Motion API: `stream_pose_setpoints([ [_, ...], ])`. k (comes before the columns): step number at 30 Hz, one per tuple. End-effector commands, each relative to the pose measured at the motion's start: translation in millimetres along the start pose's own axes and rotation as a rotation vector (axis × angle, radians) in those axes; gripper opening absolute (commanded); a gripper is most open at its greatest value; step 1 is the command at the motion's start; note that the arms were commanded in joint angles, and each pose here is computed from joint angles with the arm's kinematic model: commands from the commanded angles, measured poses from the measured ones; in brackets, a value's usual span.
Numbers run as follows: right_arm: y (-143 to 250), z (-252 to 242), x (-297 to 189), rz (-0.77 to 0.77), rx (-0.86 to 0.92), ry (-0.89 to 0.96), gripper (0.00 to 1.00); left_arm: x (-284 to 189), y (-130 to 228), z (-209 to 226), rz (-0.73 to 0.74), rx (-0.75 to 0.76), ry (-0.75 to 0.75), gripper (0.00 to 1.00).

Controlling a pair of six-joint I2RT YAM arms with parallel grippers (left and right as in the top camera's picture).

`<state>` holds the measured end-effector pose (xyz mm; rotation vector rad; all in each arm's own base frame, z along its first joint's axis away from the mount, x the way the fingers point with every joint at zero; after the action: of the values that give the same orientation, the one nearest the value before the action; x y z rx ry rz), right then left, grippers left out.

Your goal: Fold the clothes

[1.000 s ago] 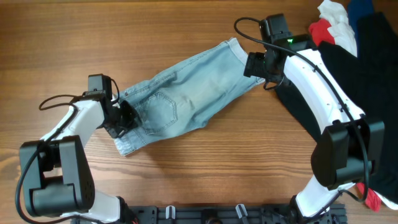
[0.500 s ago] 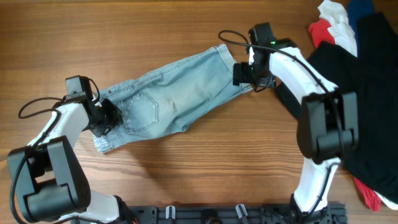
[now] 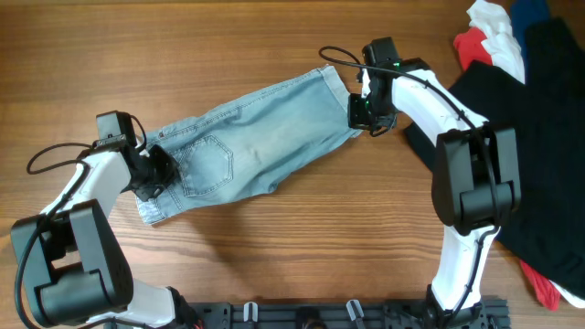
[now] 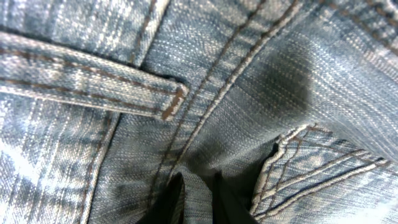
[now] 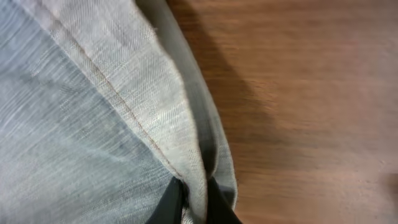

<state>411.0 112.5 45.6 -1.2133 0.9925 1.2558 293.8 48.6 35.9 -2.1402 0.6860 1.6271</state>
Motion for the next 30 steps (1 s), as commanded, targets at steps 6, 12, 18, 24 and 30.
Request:
stream_pose_setpoints([
  [6, 48, -97, -8, 0.19, 0.507, 0.332, 0.04, 14, -7, 40, -0.061, 0.009, -0.197, 0.17],
  [12, 45, -91, -6, 0.203, 0.375, 0.268, 0.04, 13, -16, 34, -0.097, 0.019, -0.178, 0.17],
  [18, 26, -72, -6, 0.133, 0.266, 0.128, 0.19, 4, -24, 24, -0.1, 0.061, -0.17, 0.18],
  [24, -14, -67, -35, -0.062, 0.05, 0.105, 0.42, 3, -19, 25, -0.073, 0.062, -0.171, 0.2],
  [30, -31, -57, -41, -0.141, -0.282, 0.054, 0.79, 3, -16, 27, -0.056, 0.06, -0.18, 0.28],
])
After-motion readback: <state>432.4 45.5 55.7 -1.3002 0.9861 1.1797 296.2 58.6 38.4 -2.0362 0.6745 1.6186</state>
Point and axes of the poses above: each gripper's point midway between its finger pads, its own x axis out along the fingers, its own z axis along the line the jaws close on, y = z × x, the point moved 4 cm from there along -x, back along the fingers, and after that the axes turned 9 degrees about -x, right-handed, at the moved point
